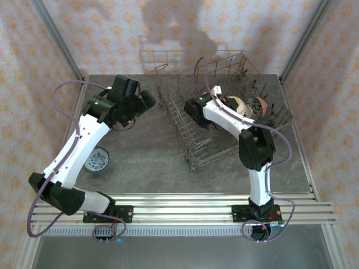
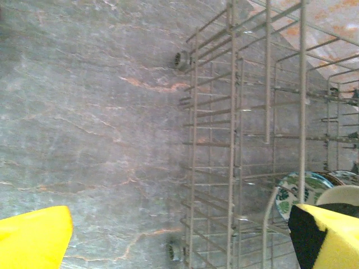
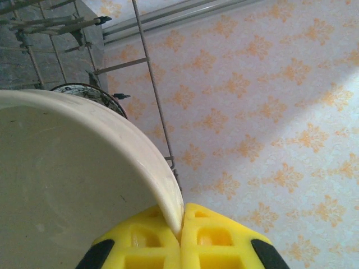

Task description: Load the bowls into the dish rack

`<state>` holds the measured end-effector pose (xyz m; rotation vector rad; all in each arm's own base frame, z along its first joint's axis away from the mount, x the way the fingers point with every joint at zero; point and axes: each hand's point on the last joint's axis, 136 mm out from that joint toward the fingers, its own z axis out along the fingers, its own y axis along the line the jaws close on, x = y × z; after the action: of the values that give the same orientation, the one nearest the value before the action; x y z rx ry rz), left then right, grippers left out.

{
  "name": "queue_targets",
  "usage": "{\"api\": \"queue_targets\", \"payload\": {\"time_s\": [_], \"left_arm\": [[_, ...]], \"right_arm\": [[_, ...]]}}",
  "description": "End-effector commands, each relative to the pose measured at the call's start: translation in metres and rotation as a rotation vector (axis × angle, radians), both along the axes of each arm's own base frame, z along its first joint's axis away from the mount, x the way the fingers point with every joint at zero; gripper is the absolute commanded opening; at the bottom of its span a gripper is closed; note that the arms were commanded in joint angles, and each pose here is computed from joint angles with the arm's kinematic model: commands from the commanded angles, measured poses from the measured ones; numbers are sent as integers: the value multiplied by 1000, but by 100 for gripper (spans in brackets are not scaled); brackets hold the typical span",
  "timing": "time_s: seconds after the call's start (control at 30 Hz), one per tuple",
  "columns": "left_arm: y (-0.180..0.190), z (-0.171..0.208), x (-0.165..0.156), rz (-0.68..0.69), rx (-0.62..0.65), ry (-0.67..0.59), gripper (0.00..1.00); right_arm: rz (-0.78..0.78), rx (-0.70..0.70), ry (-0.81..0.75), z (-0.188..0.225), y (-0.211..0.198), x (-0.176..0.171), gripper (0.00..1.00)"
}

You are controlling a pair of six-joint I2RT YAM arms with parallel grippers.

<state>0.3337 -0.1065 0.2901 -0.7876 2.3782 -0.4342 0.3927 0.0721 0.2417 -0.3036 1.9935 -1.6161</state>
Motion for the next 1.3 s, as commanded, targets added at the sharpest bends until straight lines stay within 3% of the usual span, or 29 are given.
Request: {"api": "queue_targets", "payload": {"time_s": [0.0,1.27], "left_arm": [[19,0,-14,-4,77,4,99],[7,-23,-14,-57,8,48,99]], "right_arm": [[32,-87,-76,25,0,4,0],[115,-153,3,-4,24,-8,0]]}}
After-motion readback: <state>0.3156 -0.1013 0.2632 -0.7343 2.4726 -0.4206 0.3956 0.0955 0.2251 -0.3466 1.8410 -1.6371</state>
